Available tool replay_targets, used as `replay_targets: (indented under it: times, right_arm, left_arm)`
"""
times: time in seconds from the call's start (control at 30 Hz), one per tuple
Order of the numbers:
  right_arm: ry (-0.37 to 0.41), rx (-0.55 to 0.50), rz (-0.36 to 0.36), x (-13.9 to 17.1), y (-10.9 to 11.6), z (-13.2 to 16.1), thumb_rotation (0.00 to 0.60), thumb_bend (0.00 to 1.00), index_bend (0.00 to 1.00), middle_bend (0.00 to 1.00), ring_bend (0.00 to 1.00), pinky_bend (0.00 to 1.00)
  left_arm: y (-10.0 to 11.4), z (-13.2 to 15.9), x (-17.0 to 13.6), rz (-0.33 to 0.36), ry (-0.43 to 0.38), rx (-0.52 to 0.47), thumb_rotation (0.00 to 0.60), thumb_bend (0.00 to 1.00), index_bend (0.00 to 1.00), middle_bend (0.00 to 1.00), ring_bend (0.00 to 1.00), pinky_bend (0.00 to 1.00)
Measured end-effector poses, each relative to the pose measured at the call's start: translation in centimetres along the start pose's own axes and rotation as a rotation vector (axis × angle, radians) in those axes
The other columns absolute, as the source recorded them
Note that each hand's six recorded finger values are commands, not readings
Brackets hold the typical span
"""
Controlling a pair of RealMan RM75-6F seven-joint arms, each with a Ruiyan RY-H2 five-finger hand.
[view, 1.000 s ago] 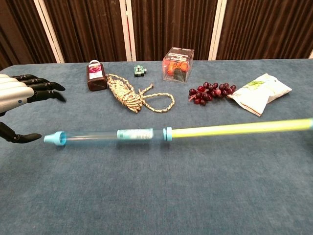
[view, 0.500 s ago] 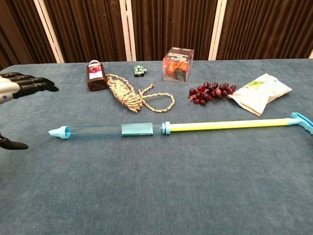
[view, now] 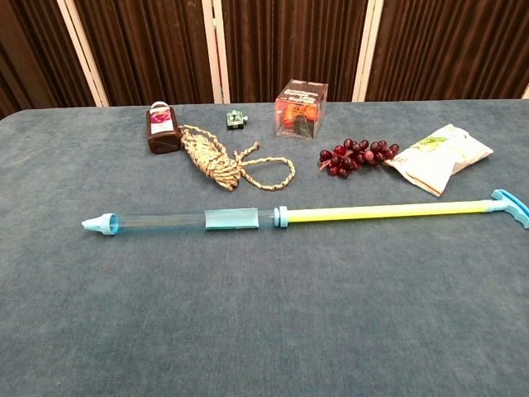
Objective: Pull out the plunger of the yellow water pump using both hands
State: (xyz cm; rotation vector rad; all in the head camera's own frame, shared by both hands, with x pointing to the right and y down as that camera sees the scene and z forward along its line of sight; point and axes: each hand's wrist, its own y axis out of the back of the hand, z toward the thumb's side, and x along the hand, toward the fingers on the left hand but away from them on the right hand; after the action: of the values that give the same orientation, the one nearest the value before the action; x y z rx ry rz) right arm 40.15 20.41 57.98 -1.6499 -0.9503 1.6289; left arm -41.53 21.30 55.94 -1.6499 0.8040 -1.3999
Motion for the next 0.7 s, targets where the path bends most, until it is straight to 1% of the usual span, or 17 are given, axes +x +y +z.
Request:
replay_targets:
  times: [0.07,0.17,0.27,0.33,0.4,0.5,0.7]
  right_arm:
    - [-0.006,0.004,-0.011,1.0,0.4,-0.9,0.600,0.08,0.07,0.00,0.00,0.00]
    - [-0.022,0.003,-0.045,2.3,1.1,-2.2,0.600,0.08,0.07,0.00,0.00,0.00]
    - [-0.022,0.007,-0.079,3.3,1.7,-3.2,0.600,0.08,0.07,0.00,0.00,0.00]
    - [-0.015,0.006,-0.111,4.1,2.2,-3.7,0.600,0.08,0.07,0.00,0.00,0.00]
    - [-0.006,-0.002,-0.145,4.8,2.7,-4.2,0.600,0.09,0.07,0.00,0.00,0.00]
    - [-0.018,-0.017,-0.177,5.7,3.2,-5.0,0.600,0.09,0.07,0.00,0.00,0.00]
    - [-0.056,-0.035,-0.180,6.3,3.6,-5.9,0.600,0.10,0.07,0.00,0.00,0.00]
  left_arm:
    - [0.4,-0.8,-1.1,0.021,0.015,-0.020,0.600,0.04,0.00,0.00,0.00,0.01]
    - [0.7,-2.4,-3.1,0.053,0.048,-0.044,0.600,0.04,0.00,0.00,0.00,0.01]
    - [1.0,-3.7,-4.6,0.075,0.063,-0.035,0.600,0.04,0.00,0.00,0.00,0.01]
    - [0.9,-4.4,-5.4,0.073,0.069,-0.014,0.600,0.04,0.00,0.00,0.00,0.01]
    - [0.8,-4.8,-6.3,0.061,0.079,-0.013,0.600,0.04,0.00,0.00,0.00,0.01]
    - [1.2,-5.1,-6.6,0.078,0.088,0.000,0.600,0.04,0.00,0.00,0.00,0.01]
    - [1.4,-5.8,-6.9,0.087,0.124,-0.024,0.600,0.04,0.00,0.00,0.00,0.01]
